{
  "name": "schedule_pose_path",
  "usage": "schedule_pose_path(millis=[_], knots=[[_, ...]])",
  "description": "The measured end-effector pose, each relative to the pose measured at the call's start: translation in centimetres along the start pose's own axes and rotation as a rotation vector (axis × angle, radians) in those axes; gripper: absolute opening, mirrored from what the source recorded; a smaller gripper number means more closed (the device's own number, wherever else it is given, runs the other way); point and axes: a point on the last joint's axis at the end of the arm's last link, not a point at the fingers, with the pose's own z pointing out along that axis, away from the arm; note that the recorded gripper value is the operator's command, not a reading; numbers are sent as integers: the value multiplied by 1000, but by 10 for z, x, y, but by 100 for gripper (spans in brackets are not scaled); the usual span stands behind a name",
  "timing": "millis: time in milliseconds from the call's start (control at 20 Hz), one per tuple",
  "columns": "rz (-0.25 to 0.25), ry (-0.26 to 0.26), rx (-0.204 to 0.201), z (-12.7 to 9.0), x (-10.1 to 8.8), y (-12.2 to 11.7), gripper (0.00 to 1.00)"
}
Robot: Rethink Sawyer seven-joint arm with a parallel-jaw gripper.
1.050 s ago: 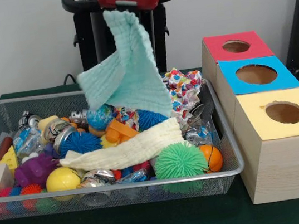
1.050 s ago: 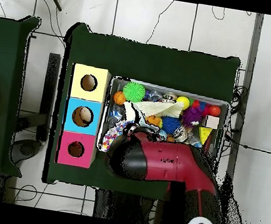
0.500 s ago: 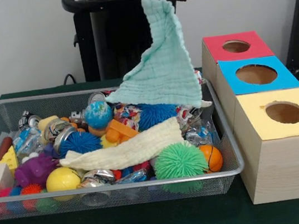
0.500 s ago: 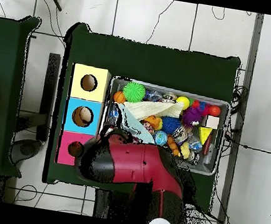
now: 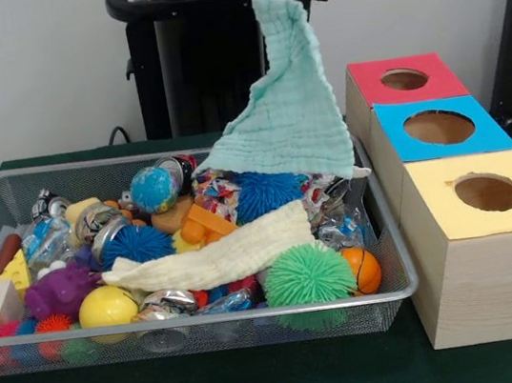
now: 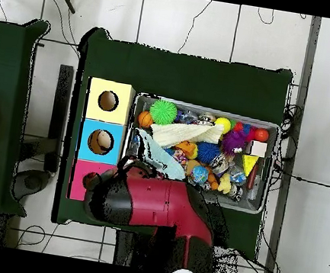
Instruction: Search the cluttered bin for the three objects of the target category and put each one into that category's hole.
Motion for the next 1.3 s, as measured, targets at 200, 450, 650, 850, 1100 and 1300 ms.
schedule_pose_path(millis=[200,450,650,850,1100,1300], knots=[[30,10,14,2,1,-9,100],[57,6,20,6,0,-16,100],[81,4,15,7,-1,-19,100],[96,5,12,7,-2,-20,100],[118,7,7,7,-6,-24,100],[161,10,11,15,-14,-45,100]])
